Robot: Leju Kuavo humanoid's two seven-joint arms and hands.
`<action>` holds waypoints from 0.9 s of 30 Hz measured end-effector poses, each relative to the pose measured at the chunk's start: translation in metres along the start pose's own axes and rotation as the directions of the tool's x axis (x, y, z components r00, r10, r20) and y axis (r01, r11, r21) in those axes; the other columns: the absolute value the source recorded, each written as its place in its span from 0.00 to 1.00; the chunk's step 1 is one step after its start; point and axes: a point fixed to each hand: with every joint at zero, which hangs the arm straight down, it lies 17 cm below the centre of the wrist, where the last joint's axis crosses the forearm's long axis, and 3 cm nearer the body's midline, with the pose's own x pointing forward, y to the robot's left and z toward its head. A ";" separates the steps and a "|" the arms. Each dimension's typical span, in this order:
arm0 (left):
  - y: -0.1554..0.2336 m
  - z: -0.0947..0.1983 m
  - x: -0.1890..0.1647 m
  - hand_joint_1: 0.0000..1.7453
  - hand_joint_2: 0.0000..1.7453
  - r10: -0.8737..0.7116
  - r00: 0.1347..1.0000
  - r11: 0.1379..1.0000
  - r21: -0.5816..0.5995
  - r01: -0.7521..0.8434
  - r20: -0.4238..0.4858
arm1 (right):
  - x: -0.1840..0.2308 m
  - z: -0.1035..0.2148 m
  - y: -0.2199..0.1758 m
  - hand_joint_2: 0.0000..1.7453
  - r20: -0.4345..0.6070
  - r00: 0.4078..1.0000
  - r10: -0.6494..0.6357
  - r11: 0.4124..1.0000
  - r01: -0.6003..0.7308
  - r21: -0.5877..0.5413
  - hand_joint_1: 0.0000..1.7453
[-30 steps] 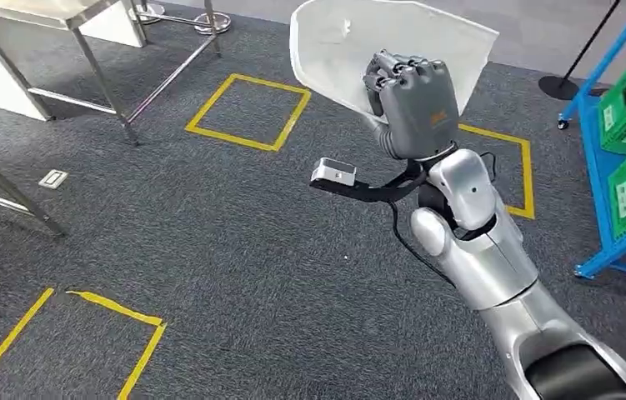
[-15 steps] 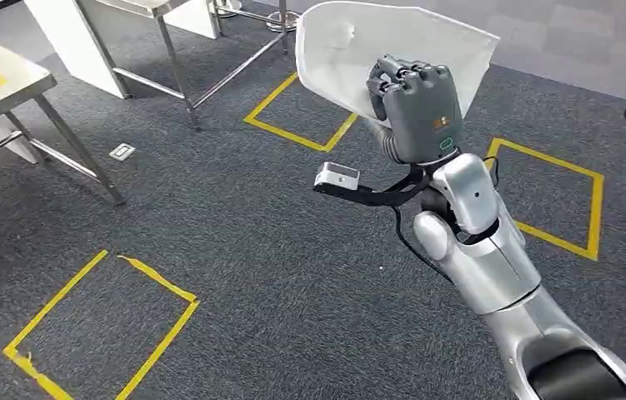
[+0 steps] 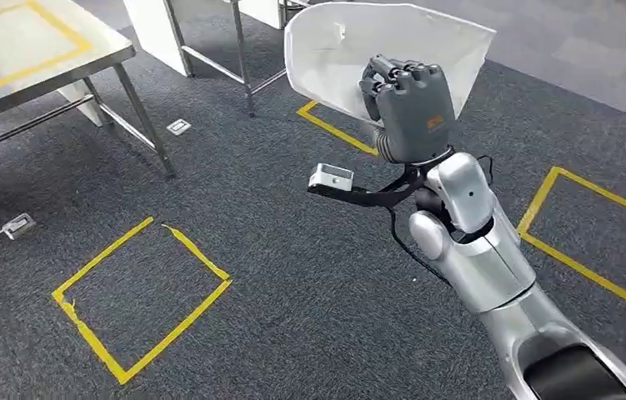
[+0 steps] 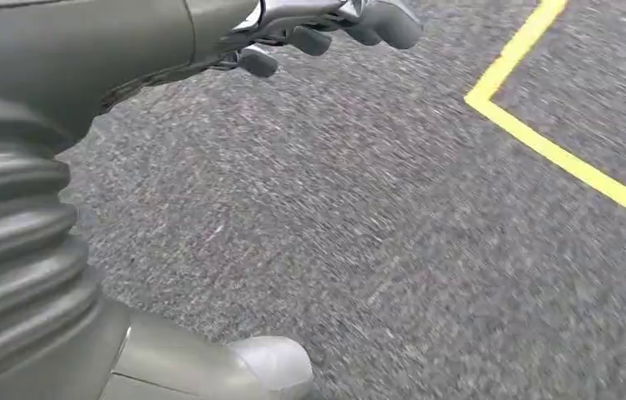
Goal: Take the parts from the cabinet and place them on the table.
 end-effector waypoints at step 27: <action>0.000 0.000 0.000 0.00 1.00 0.001 1.000 1.000 -0.006 -0.001 0.000 | -0.002 0.001 0.000 1.00 0.014 1.000 -0.005 1.000 0.005 0.010 1.00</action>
